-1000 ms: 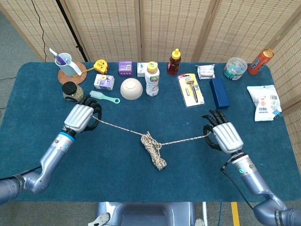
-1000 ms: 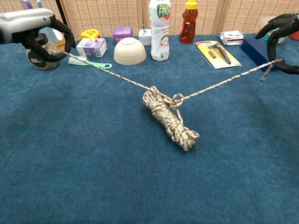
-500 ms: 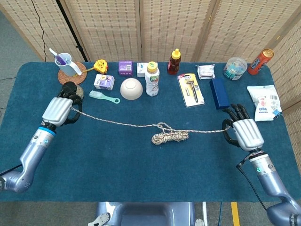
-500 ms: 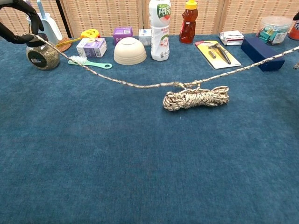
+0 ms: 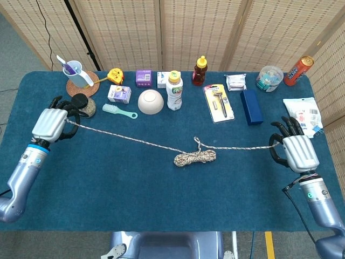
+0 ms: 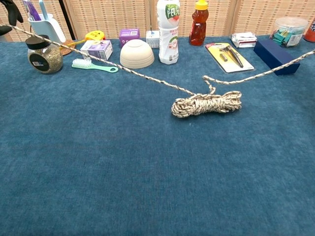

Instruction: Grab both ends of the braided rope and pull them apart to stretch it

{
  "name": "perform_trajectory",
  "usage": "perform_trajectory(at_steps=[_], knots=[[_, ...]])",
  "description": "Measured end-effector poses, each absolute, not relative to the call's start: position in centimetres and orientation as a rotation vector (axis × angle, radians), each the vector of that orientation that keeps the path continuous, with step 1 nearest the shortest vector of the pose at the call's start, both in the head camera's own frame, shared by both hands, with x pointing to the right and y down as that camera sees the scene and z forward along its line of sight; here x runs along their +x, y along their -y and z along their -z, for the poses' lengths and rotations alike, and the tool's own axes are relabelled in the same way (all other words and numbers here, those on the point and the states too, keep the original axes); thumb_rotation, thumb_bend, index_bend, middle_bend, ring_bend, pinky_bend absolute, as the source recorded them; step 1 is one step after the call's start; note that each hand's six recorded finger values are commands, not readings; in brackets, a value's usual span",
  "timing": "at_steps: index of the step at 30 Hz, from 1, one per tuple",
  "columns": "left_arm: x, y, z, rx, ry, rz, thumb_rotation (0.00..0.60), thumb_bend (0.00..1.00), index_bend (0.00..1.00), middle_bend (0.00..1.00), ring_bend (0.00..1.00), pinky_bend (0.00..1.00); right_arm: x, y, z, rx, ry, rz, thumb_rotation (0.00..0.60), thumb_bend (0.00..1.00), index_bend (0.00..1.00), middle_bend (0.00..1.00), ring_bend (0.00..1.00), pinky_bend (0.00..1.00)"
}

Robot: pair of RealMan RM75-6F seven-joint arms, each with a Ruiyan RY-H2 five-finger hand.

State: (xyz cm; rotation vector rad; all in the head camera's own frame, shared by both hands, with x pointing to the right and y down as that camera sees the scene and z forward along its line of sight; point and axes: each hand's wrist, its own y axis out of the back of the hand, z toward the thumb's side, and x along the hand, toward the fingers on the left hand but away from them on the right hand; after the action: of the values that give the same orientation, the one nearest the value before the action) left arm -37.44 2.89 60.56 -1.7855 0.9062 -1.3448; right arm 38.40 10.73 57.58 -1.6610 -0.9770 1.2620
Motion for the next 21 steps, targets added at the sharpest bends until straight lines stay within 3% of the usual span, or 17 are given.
perform_trajectory(at_steps=[11, 21], knots=[[-38.6, -2.9, -59.2, -1.756, -0.911, 1.337, 0.6, 0.48, 0.75, 0.35, 0.17, 0.0, 38.2, -11.0, -56.1, -1.692, 1.009, -1.22, 0.6, 0.51, 0.64, 0.2, 0.01, 0.0], [-33.9, -3.7, -59.1, -1.838, -0.835, 1.222, 0.6, 0.48, 0.74, 0.35, 0.16, 0.0, 33.2, -11.5, -55.3, -1.877, 0.99, -1.067, 0.6, 0.51, 0.62, 0.2, 0.01, 0.0]])
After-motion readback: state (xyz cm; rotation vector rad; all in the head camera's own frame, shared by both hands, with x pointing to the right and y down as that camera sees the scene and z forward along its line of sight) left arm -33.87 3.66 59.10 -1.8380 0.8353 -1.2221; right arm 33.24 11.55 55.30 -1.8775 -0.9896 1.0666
